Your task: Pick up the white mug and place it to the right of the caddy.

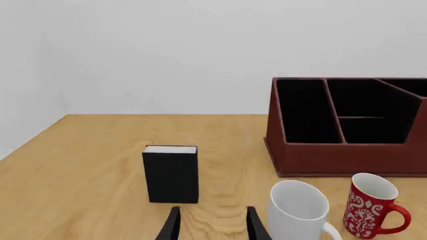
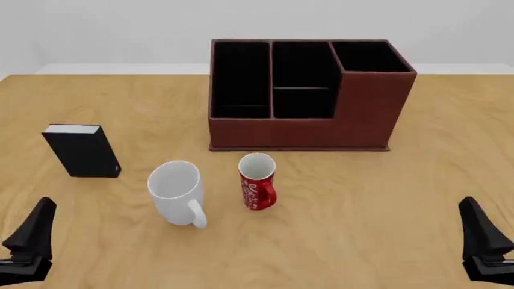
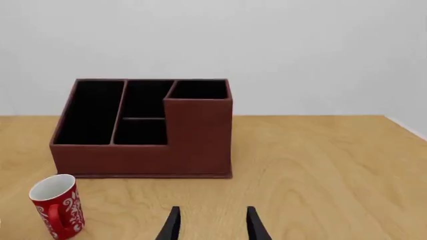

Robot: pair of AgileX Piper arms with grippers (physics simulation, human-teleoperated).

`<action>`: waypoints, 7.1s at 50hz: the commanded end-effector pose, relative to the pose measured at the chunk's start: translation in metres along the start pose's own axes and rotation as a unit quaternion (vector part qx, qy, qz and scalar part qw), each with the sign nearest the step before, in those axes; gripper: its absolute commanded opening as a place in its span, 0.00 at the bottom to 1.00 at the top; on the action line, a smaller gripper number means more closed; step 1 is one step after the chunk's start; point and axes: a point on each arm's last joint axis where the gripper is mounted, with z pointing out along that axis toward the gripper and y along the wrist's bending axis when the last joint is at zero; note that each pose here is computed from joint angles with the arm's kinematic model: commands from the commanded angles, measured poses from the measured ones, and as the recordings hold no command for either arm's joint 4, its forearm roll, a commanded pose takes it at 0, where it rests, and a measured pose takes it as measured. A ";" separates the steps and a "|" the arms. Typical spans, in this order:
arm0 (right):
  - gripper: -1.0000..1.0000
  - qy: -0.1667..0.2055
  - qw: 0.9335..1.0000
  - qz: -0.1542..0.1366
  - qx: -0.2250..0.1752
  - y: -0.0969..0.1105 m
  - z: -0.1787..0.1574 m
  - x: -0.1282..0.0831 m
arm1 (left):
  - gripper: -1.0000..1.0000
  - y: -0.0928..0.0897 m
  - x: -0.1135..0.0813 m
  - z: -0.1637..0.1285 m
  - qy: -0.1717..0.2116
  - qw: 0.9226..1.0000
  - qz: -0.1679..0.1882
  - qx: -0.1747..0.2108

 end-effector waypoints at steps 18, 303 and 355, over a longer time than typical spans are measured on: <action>1.00 -0.020 1.000 -0.013 -0.011 0.001 -0.005 -0.038 | 1.00 0.000 -0.001 0.000 0.000 1.000 0.000 0.000; 1.00 0.210 0.835 -0.138 -0.489 0.281 0.123 -0.035 | 1.00 0.000 -0.001 0.000 0.000 1.000 0.000 0.000; 1.00 0.251 0.834 -0.119 -0.477 0.294 0.131 0.006 | 1.00 0.000 -0.001 0.000 0.000 1.000 0.000 0.000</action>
